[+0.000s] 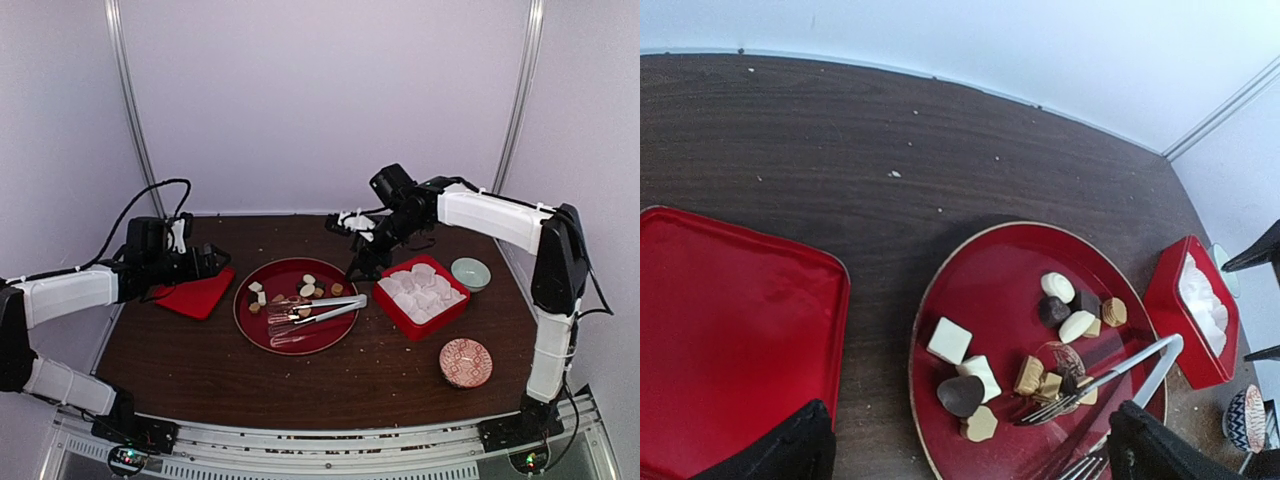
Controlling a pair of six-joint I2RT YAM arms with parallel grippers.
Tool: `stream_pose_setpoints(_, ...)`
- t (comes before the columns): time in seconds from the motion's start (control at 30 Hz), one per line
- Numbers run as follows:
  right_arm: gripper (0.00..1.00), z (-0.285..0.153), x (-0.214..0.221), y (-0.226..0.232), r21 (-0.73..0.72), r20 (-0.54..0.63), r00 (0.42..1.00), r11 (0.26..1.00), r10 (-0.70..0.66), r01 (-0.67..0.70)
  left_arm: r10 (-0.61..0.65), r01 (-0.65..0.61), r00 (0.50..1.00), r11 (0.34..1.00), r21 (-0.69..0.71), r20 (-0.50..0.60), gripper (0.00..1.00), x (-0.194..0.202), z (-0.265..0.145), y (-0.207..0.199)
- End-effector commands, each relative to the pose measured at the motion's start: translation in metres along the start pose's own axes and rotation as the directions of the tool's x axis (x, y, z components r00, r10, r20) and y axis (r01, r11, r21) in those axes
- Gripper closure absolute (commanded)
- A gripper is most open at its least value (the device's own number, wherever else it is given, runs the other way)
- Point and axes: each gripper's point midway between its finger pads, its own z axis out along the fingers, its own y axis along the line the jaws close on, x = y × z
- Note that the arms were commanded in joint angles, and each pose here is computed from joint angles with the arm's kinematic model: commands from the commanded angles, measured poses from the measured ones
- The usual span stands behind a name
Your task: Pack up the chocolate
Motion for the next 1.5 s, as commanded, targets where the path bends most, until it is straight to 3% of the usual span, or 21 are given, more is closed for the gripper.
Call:
stream_pose_setpoints(0.0,0.06,0.021,0.015,0.017,-0.057,-0.123,0.990,0.997,-0.062,0.056,0.010,-0.012,1.000,0.996,0.088,0.019,0.02,0.001,0.002,-0.015)
stream_pose_setpoints(0.33,0.01,0.066,0.031,0.022,-0.100,-0.234,0.968,0.993,-0.086,0.064,0.008,-0.010,1.000,0.994,0.110,0.018,0.02,0.004,0.001,-0.018)
stream_pose_setpoints(0.77,0.01,0.102,0.044,0.033,-0.139,-0.312,0.945,0.989,-0.099,0.058,-0.011,0.010,1.000,0.993,0.121,0.010,0.02,0.006,0.005,-0.018)
stream_pose_setpoints(1.2,0.28,0.105,0.046,0.064,-0.157,-0.304,0.949,0.987,-0.086,0.039,-0.013,0.012,1.000,0.994,0.110,0.007,0.02,0.007,0.004,-0.016)
stream_pose_setpoints(1.47,0.29,0.092,0.041,0.071,-0.079,-0.206,0.978,0.996,0.017,-0.034,-0.018,0.018,1.000,0.995,0.102,0.005,0.02,0.008,0.004,-0.014)
